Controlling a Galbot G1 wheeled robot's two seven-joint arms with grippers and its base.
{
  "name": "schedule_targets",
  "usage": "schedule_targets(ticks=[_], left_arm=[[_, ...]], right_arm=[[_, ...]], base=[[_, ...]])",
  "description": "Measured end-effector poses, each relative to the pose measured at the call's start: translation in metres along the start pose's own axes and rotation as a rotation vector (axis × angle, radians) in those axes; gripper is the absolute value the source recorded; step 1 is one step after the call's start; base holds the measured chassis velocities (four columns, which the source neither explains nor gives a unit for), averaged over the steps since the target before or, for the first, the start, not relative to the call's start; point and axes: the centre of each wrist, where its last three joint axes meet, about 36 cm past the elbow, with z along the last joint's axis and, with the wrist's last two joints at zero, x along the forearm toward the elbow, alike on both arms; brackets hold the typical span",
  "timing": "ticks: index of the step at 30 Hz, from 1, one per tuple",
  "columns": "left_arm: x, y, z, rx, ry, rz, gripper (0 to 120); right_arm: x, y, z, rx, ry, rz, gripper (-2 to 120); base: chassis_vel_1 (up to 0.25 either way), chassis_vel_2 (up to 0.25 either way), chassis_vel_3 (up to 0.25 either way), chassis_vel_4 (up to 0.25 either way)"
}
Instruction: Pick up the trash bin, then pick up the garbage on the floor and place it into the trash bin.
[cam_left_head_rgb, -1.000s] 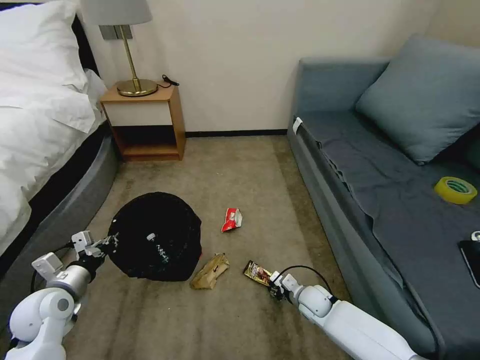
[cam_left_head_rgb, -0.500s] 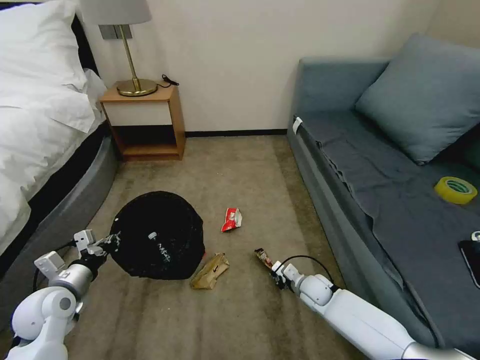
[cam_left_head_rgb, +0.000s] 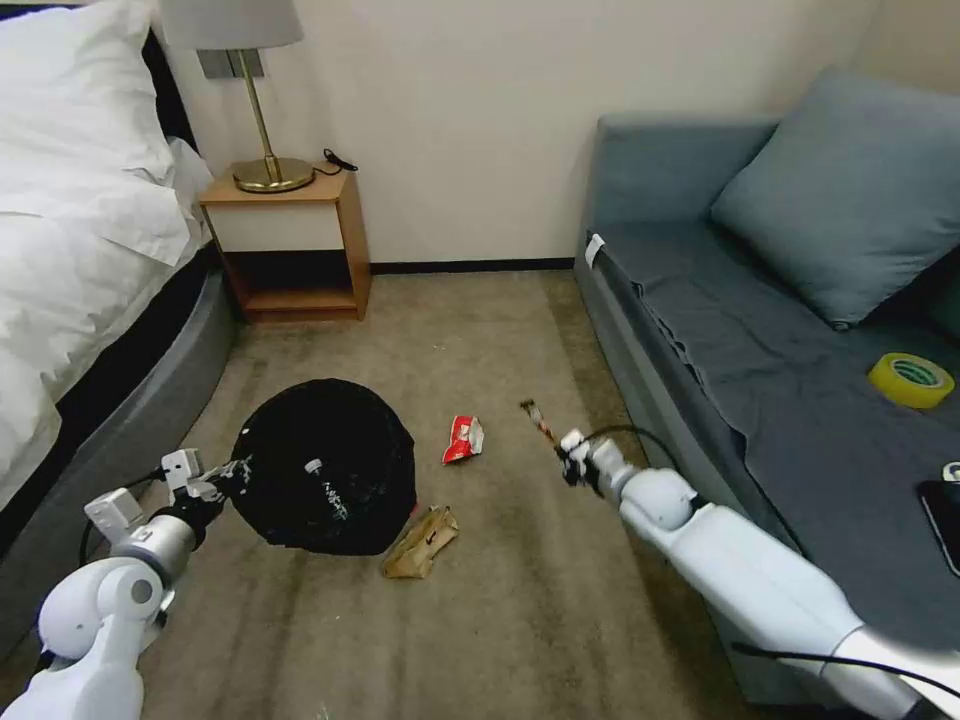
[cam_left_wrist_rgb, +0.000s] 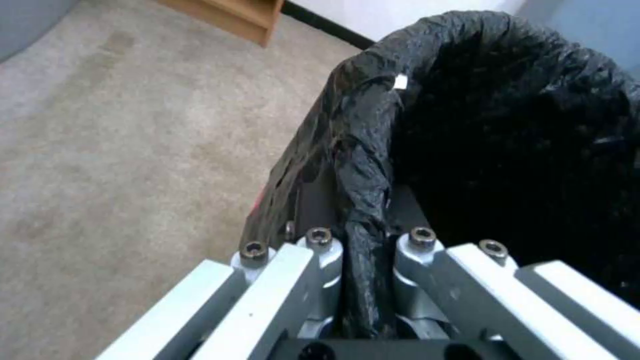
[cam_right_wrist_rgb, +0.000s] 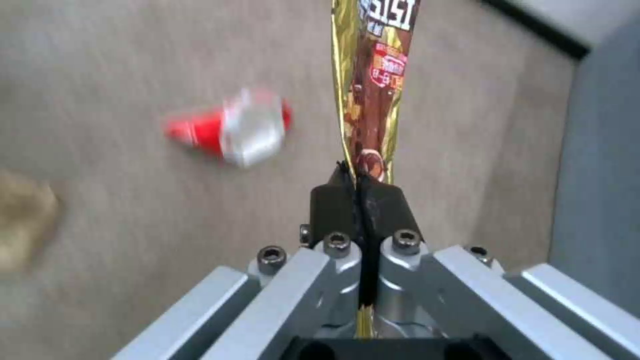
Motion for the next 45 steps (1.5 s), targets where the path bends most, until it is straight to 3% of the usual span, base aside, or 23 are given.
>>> schedule_targets(ticks=[13, 16, 21, 27, 33, 45], left_arm=[[-0.033, 0.0, -0.003, -0.036, 0.05, 0.058, 4], [-0.042, -0.006, -0.008, -0.042, 0.063, 0.088, 4], [-0.048, -0.016, -0.012, -0.043, 0.079, 0.118, 4], [-0.048, -0.028, -0.018, -0.04, 0.082, 0.138, 4], [-0.04, -0.031, -0.014, -0.042, 0.093, 0.145, 4], [-0.031, -0.035, -0.01, -0.037, 0.091, 0.151, 4]], right_arm=[[0.035, 0.001, -0.122, -0.058, -0.274, -0.108, 0], [0.054, 0.012, -0.168, -0.067, -0.374, -0.202, 0], [0.066, 0.037, -0.195, -0.044, -0.431, -0.324, 0], [0.067, 0.077, -0.2, -0.018, -0.431, -0.452, 0], [0.062, 0.113, -0.2, -0.008, -0.425, -0.543, 0], [0.058, 0.139, -0.19, 0.024, -0.393, -0.593, 0]], base=[[0.0, 0.0, 0.0, 0.0], [0.0, 0.0, 0.0, 0.0], [0.0, 0.0, 0.0, 0.0], [0.0, 0.0, 0.0, 0.0], [0.0, 0.0, 0.0, 0.0], [0.0, 0.0, 0.0, 0.0]])
